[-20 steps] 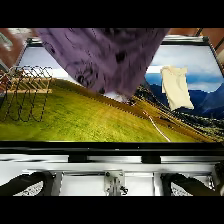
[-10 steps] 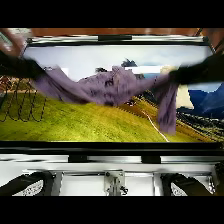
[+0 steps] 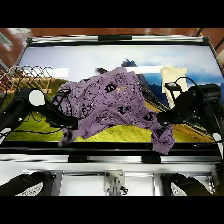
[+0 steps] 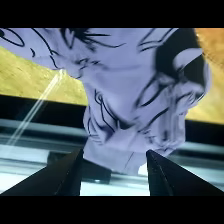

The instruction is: Fold the shirts.

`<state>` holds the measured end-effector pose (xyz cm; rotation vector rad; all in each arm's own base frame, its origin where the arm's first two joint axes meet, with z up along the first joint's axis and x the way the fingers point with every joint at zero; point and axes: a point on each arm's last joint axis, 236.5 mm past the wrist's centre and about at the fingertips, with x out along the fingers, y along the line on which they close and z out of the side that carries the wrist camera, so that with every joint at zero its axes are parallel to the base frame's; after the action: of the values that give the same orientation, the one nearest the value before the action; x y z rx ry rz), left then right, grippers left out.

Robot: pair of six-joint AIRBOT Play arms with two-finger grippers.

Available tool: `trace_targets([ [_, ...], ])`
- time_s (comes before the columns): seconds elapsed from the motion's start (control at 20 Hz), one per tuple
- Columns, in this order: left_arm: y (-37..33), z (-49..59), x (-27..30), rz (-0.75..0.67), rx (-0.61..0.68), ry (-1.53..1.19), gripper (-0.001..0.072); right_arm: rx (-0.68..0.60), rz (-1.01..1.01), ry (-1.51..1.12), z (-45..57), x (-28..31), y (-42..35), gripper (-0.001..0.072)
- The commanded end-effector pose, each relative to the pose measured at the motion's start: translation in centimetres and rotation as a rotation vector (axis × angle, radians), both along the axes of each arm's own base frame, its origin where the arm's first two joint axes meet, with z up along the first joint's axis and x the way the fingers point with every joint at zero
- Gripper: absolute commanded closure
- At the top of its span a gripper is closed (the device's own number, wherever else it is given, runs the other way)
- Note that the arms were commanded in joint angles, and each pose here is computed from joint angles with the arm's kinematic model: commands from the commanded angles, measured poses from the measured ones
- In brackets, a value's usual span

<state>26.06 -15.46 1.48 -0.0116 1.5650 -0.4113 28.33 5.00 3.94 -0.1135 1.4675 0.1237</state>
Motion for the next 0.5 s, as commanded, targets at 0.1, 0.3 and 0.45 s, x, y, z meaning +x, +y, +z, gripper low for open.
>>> trace_targets([
  [0.1, -1.0, 5.8, 6.2, 0.061, -0.084, -0.252, -0.0002, 0.264, 0.001, -0.38, 8.3, 8.4, 5.9, 0.0204],
  [0.3, 0.1, 2.0, 6.1, 0.053, 0.003, -0.147, 0.0122, 0.546, -0.002, -0.248, 4.2, 11.1, 14.1, 0.0204],
  [0.45, 0.6, -1.5, 2.9, 0.032, 0.054, 0.027, 0.0122, 0.528, 0.073, -0.06, -3.2, 9.7, 18.8, 0.0204],
])
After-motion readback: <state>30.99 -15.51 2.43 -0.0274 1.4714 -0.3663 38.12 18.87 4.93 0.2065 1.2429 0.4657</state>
